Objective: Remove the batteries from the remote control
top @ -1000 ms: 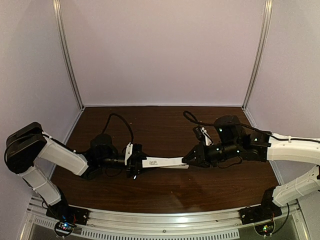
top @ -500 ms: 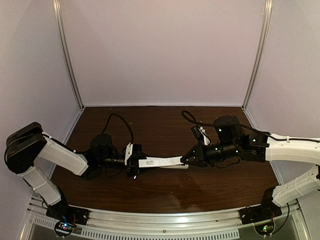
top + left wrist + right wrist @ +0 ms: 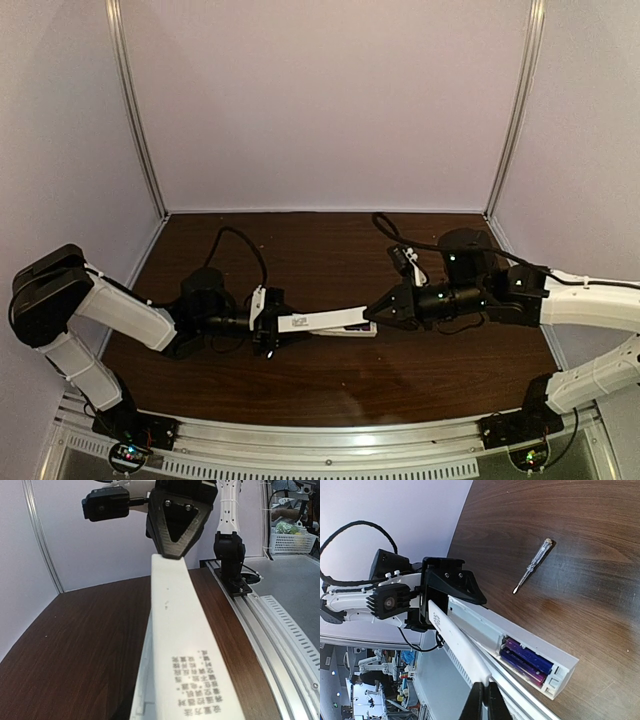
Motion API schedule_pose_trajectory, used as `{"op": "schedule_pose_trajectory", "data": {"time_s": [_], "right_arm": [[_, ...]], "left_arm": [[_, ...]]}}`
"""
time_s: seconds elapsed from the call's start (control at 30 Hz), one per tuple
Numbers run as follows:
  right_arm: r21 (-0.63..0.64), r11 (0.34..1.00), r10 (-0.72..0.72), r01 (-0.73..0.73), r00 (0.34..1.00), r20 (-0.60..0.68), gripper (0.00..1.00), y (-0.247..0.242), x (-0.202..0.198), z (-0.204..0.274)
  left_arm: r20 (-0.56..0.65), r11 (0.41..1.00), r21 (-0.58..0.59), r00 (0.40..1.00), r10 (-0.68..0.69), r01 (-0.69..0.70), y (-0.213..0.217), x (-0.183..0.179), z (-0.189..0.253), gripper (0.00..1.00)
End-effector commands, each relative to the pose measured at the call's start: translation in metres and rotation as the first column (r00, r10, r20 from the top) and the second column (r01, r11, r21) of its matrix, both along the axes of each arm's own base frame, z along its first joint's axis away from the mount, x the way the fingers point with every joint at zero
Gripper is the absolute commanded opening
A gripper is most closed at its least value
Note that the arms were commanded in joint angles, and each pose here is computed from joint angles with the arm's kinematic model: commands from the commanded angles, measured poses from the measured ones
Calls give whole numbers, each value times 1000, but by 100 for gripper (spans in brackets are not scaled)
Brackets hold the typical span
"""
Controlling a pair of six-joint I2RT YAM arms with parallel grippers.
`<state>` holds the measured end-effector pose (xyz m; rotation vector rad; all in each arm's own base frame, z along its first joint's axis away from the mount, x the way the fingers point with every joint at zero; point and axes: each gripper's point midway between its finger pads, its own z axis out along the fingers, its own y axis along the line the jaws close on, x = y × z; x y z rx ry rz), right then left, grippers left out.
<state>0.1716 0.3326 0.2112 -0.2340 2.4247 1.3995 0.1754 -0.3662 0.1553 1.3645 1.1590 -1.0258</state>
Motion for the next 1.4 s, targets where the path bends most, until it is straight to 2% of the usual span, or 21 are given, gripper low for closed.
{"op": "schedule_pose_trajectory", "data": {"time_s": [0.0,0.93,1.2,1.37], "right_arm": [[17,1000,2,-2,1000,11,0,-3,-4,2],[143,990,-34,11,986,161,0,-19,-7,65],[107,987,-146,121,952,271,0,-38,11,87],[16,968,-238,250,900,364,0,-60,31,92]], "left_arm": [[63,998,-69,998,4,0,-4,3,22,0],[61,997,-71,998,33,-29,-3,7,23,0],[62,997,-72,998,33,-28,-2,7,24,0],[63,997,-75,998,30,-25,-2,6,25,0]]}}
